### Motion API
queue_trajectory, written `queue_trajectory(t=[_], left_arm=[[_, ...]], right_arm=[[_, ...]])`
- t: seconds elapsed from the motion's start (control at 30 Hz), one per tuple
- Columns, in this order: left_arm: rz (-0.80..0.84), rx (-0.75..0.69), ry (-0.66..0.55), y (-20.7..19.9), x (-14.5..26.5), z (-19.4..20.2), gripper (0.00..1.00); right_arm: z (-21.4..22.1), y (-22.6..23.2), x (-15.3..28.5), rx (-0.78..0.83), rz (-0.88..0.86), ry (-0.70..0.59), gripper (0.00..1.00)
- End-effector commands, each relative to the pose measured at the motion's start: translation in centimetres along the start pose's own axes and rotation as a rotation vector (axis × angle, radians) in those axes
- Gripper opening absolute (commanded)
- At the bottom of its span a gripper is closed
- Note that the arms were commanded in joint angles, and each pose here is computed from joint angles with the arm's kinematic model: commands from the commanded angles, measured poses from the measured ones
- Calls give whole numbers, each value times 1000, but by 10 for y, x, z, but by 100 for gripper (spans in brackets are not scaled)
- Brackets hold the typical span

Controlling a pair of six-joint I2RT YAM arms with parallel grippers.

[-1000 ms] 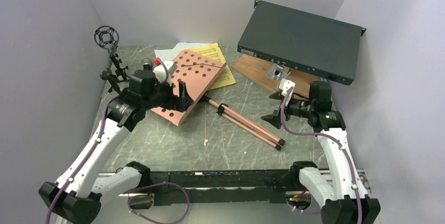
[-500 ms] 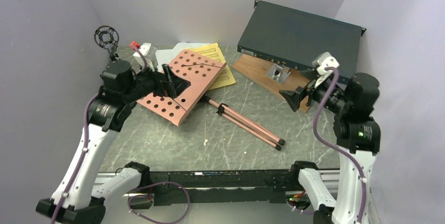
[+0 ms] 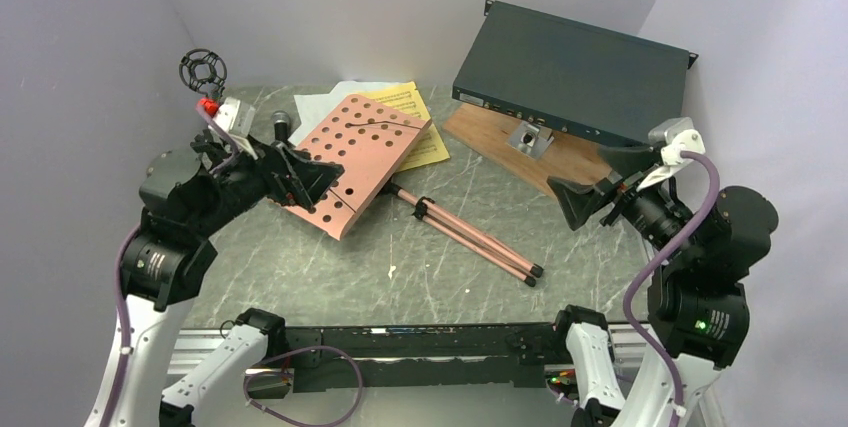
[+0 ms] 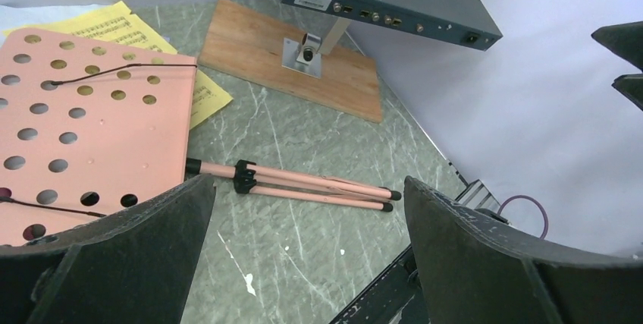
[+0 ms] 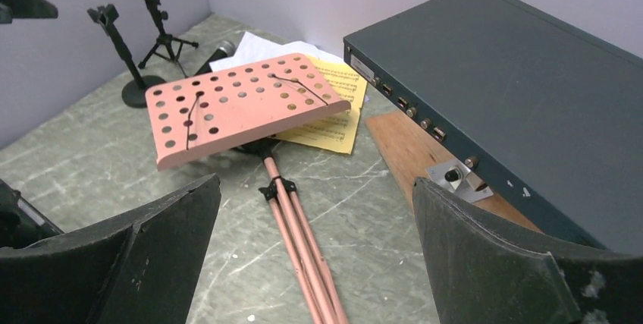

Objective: Pack up the instrument practice props
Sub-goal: Place the music stand at the center of the board, then reset both arms

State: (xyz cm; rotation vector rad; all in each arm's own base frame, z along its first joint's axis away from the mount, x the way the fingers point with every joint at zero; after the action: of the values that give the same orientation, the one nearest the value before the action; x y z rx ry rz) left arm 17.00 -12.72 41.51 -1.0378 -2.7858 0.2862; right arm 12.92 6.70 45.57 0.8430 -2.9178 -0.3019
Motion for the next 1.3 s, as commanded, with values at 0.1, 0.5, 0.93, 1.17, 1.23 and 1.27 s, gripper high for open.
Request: queue_trajectory(t=[0.1, 0.5, 0.93, 1.17, 1.23, 1.27], left_arm=[[-10, 25, -45, -9, 21, -1, 99], [-103, 11, -15, -1, 34, 6, 99], [-98, -56, -34, 3, 30, 4, 99], [-112, -114, -67, 8, 28, 2, 99], [-87, -121, -55, 7, 24, 5, 99], [-83, -123, -46, 8, 22, 6, 99]], right_arm=[[-6, 17, 15, -39, 26, -53, 100], [12, 8, 7, 83, -49, 24, 100], [3, -11, -3, -129, 41, -4, 100], [-3, -20, -4, -125, 80, -12, 100], [-5, -21, -5, -131, 82, -14, 100], [-5, -21, -5, -132, 81, -16, 100]])
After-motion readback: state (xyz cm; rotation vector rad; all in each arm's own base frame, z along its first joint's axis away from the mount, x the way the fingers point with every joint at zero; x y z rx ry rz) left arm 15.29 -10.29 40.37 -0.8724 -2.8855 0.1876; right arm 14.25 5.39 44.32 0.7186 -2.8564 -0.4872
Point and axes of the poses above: each gripper's point midway between its finger pads, its own x axis back along the fingers, its own y axis along the line the jaws close on, z = x × y, the point moved 4 cm from there along x, back along the fingers, and after that the axes turned 13 degrees about -x, right-handed, at the moved point
